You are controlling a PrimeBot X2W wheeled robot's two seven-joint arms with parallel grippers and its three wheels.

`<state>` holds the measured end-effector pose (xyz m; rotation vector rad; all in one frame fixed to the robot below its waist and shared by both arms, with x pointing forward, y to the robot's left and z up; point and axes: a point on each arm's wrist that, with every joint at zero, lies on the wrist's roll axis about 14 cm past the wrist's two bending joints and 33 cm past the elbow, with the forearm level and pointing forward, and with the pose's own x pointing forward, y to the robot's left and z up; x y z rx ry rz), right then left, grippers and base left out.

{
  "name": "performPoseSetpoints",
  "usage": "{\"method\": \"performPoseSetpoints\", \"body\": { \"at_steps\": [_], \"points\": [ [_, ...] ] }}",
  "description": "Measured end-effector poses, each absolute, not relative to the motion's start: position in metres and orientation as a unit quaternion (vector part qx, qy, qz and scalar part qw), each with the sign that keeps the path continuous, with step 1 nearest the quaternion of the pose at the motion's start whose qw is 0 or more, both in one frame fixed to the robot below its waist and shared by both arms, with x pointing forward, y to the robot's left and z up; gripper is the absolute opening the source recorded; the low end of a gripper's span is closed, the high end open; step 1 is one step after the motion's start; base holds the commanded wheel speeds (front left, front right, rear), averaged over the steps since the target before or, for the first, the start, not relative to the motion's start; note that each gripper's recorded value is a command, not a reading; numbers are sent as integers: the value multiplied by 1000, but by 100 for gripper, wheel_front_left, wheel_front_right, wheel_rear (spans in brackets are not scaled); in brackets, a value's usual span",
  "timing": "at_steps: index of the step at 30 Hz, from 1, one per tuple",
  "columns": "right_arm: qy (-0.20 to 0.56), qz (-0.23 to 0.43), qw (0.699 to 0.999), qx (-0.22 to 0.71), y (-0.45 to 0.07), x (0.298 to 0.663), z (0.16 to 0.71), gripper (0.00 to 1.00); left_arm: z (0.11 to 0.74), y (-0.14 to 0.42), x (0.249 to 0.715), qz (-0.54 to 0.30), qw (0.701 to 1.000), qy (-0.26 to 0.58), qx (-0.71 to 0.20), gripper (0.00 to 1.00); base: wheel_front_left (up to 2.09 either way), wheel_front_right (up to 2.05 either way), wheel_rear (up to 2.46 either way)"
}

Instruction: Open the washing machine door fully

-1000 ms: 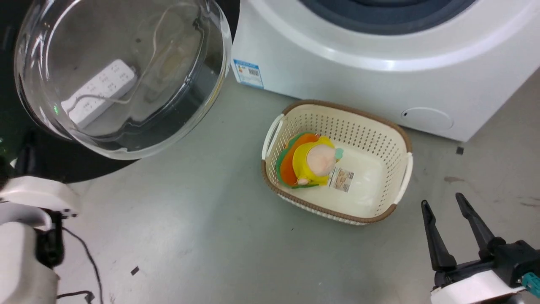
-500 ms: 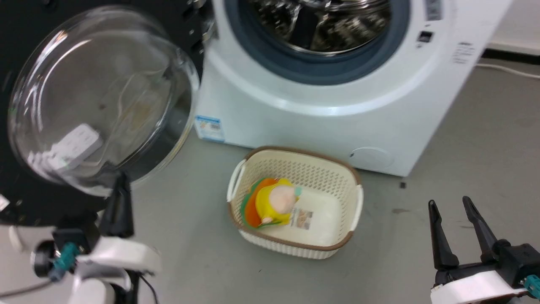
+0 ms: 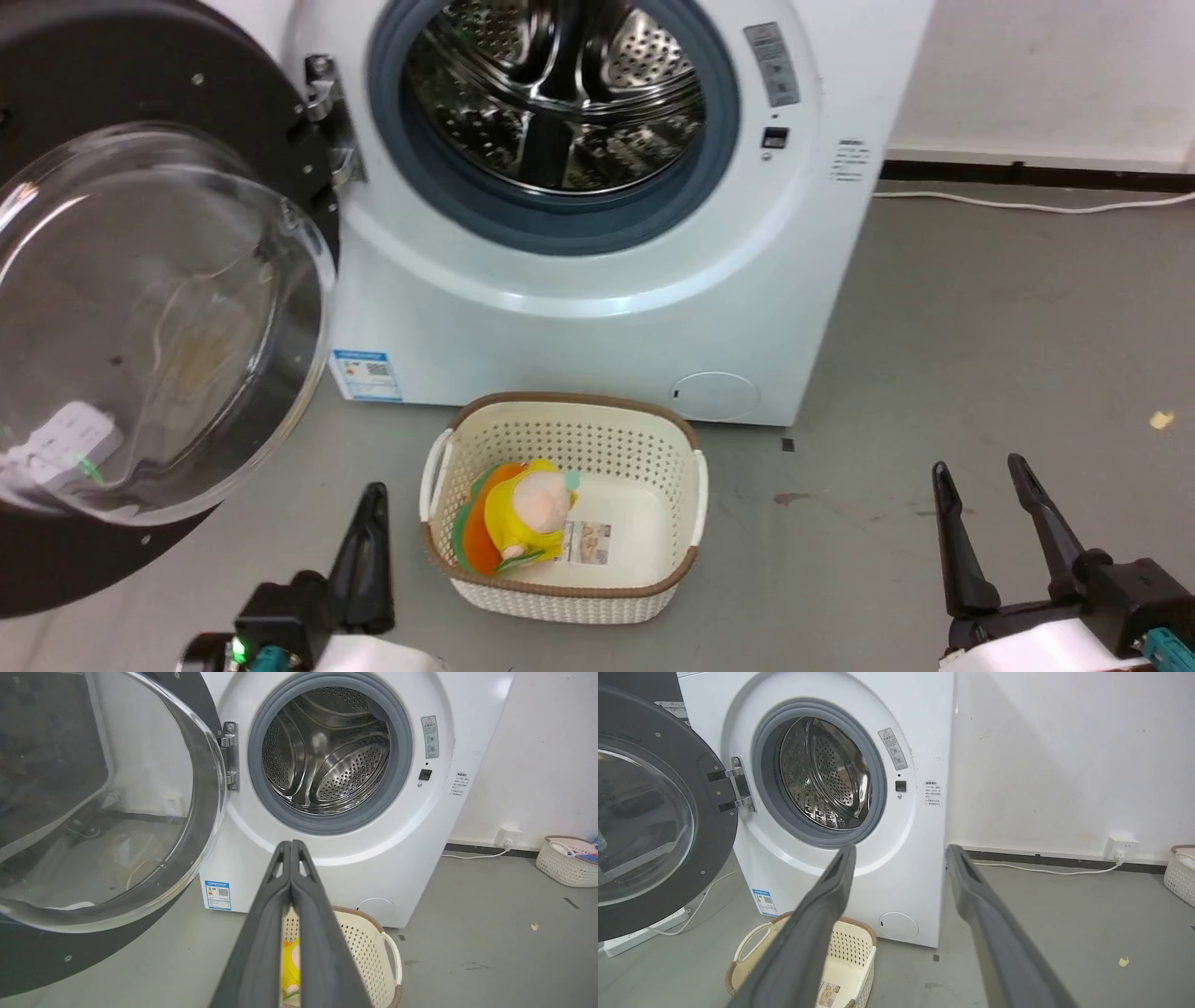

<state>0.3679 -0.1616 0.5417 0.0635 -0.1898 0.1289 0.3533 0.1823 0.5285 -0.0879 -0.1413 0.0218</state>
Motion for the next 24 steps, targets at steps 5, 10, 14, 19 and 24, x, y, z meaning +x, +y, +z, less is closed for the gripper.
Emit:
{"method": "performPoseSetpoints", "body": {
  "at_steps": [5, 10, 14, 19, 24],
  "points": [
    [-96, 54, 993, 32, -168, 361, 543, 100, 525, 166, 353, 0, 997, -65, -43, 100, 0, 0, 0],
    [-85, 50, 995, 32, -170, 355, 535, 100, 519, 155, 349, -10, 998, -57, -39, 100, 0, 0, 0],
    [-78, 52, 995, 33, -169, 355, 530, 100, 515, 151, 348, -16, 998, -50, -37, 100, 0, 0, 0],
    [-67, 54, 996, 35, -167, 355, 523, 100, 511, 149, 347, -23, 998, -44, -29, 100, 0, 0, 0],
    [-63, 53, 996, 37, -167, 354, 521, 100, 511, 151, 347, -20, 998, -46, -26, 100, 0, 0, 0]
  ]
}}
